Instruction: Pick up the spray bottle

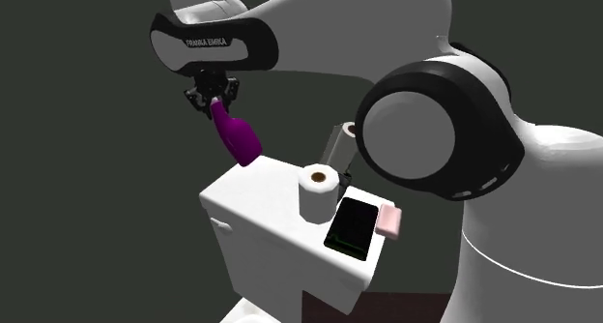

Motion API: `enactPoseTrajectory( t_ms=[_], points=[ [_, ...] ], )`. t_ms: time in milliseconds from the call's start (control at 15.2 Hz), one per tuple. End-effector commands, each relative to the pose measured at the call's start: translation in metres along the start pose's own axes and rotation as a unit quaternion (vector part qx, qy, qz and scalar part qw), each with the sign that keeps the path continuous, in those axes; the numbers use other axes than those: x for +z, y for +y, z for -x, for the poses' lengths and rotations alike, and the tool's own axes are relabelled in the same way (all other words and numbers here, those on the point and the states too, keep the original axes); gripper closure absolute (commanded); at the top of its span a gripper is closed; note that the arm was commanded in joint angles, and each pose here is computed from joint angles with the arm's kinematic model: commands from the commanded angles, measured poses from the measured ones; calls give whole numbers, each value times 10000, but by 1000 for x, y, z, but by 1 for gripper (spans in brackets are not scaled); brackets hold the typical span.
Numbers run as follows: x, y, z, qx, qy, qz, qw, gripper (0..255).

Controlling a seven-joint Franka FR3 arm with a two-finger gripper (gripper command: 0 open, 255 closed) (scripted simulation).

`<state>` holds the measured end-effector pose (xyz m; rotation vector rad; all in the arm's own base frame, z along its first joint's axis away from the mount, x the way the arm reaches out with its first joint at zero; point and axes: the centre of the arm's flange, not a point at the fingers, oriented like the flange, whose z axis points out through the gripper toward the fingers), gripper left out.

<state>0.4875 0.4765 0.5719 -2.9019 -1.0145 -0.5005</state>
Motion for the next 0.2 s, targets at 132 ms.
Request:
enactPoseTrajectory(
  t_ms=[132],
  points=[
    [-11,1,-4,-3,16,-2,10000,255]
  ],
)
